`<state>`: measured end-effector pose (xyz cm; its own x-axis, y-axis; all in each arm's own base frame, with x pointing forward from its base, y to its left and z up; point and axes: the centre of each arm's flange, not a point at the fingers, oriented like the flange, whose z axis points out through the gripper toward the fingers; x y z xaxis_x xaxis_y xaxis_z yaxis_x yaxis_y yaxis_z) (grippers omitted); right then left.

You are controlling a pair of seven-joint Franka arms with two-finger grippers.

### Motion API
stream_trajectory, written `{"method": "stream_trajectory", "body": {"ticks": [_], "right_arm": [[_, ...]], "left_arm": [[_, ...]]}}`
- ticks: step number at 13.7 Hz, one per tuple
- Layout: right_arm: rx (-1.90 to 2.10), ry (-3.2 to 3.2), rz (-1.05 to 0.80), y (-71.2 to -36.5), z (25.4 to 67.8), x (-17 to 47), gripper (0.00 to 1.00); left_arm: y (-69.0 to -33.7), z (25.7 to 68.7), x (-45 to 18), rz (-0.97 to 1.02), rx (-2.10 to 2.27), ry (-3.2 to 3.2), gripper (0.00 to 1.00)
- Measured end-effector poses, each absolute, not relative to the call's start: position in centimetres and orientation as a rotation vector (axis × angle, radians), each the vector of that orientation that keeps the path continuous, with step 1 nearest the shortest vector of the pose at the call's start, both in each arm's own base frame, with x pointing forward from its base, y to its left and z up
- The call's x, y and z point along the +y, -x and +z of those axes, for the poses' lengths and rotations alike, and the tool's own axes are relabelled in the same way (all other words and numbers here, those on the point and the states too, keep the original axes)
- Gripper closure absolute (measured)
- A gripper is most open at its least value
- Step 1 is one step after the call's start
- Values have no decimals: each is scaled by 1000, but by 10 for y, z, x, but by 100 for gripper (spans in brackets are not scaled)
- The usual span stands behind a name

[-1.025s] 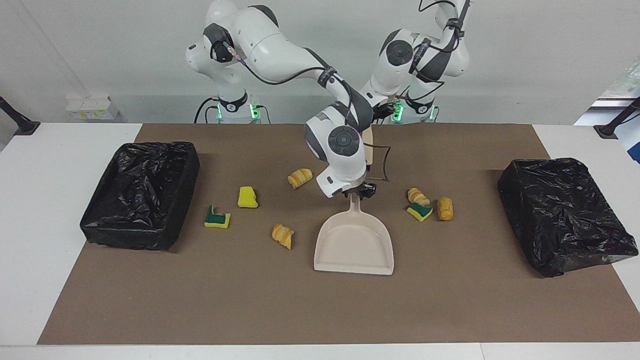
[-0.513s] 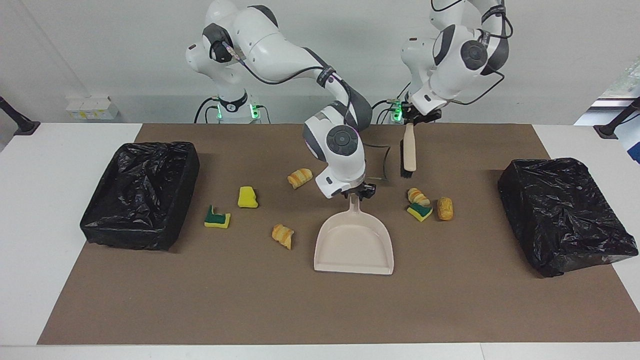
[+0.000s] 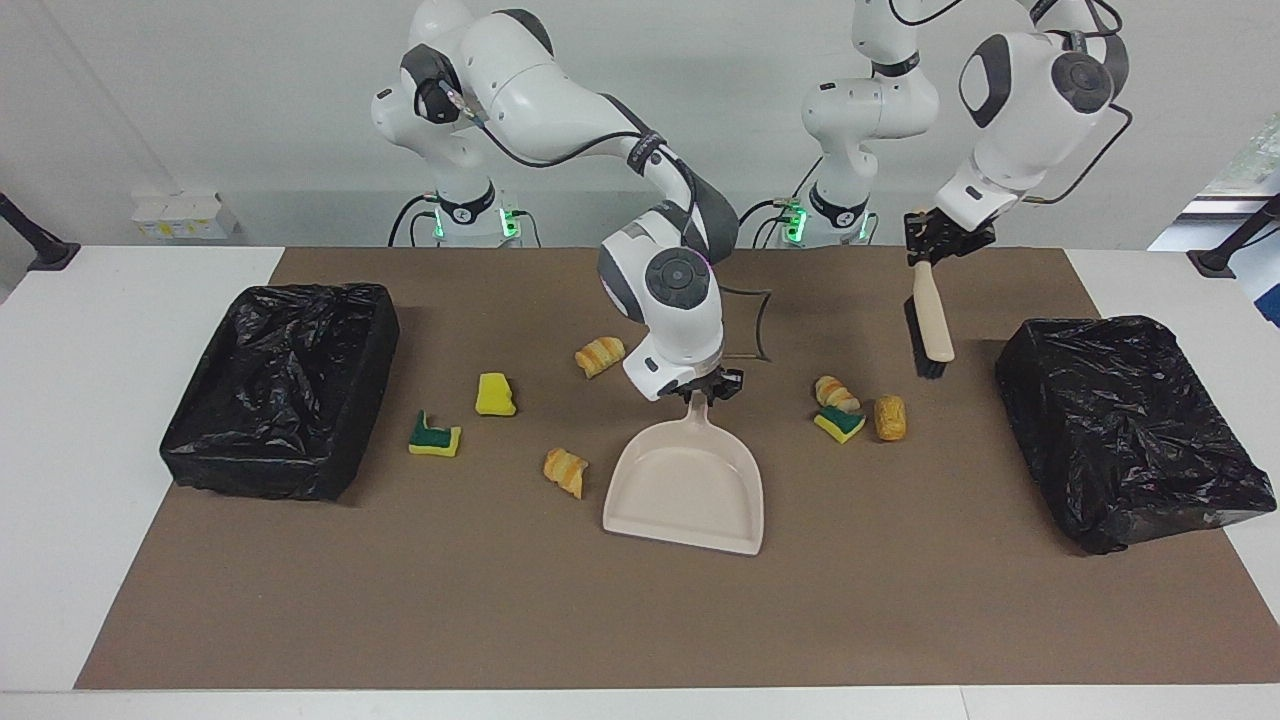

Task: Sweep and dump trash in bin
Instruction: 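Grasp the wooden brush with the left gripper and lift it, then drag the dustpan toward the bread while the left gripper lowers the brush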

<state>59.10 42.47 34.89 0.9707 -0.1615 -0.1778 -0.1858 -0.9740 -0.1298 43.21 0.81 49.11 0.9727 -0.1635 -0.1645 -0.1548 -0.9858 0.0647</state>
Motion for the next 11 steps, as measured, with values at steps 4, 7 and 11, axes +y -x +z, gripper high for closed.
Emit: {"method": "stream_trajectory", "body": {"ticks": [4, 7, 11], "right_arm": [[186, 2965, 215, -599, 369, 411, 67], [28, 2977, 236, -593, 397, 400, 67], [-191, 2978, 273, -588, 406, 375, 67]], "left_arm": [[-457, 492, 59, -223, -233, -3104, 74], [-460, 485, 74, -228, -207, -3108, 74], [-465, 468, 71, -285, -199, -3099, 74]]}}
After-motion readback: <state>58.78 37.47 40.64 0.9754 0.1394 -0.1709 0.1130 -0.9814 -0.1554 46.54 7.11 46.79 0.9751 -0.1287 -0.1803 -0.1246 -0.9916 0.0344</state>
